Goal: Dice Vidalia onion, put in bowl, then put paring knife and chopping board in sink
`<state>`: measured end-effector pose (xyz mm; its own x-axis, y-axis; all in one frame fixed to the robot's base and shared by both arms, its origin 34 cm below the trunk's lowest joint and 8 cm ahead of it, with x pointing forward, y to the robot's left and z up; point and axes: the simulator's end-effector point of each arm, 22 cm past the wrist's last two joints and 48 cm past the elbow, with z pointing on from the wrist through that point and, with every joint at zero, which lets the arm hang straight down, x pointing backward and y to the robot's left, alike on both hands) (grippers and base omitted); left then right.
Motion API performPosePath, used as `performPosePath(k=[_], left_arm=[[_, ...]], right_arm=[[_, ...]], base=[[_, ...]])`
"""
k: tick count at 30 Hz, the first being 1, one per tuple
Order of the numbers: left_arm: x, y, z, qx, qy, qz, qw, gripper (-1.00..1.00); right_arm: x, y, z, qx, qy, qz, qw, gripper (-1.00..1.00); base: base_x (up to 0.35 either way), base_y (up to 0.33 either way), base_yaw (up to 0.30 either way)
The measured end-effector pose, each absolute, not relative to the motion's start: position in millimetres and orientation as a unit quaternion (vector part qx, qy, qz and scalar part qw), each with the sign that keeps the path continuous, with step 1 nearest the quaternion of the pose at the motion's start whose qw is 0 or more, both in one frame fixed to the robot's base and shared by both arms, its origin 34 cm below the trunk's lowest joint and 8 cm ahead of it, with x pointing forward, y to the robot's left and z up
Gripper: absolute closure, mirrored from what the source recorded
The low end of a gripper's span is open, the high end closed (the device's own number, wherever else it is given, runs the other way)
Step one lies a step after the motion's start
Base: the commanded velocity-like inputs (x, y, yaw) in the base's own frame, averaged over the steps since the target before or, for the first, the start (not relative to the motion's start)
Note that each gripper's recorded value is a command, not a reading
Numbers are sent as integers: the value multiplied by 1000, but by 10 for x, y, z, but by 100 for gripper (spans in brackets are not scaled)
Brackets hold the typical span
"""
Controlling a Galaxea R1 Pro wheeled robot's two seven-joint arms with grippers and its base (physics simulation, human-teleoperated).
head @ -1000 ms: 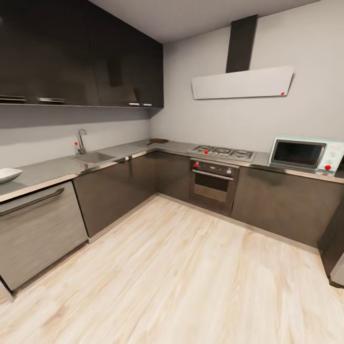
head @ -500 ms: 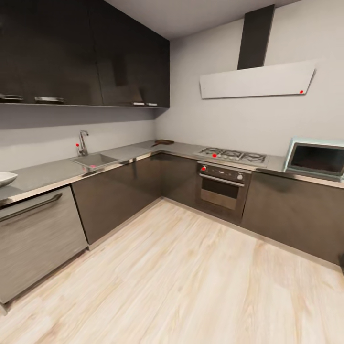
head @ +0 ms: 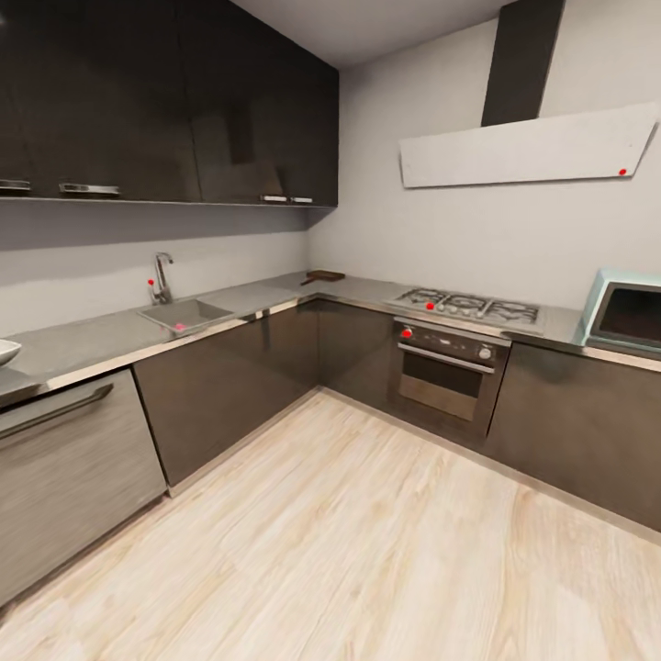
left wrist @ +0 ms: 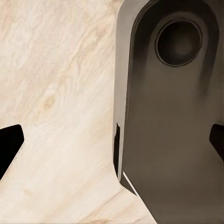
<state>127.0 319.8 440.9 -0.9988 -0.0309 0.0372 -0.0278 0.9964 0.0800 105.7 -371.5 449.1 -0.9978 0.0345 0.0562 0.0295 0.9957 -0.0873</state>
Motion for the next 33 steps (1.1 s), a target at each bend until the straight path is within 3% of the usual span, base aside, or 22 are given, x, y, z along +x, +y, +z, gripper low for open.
performPosePath(k=[33], left_arm=[[1270,3188,4408,15,-999,-39,19,-100]], right_arm=[[1059,-3708,4490,-16,-999,43,28,-100]], base=[[343,0,0]])
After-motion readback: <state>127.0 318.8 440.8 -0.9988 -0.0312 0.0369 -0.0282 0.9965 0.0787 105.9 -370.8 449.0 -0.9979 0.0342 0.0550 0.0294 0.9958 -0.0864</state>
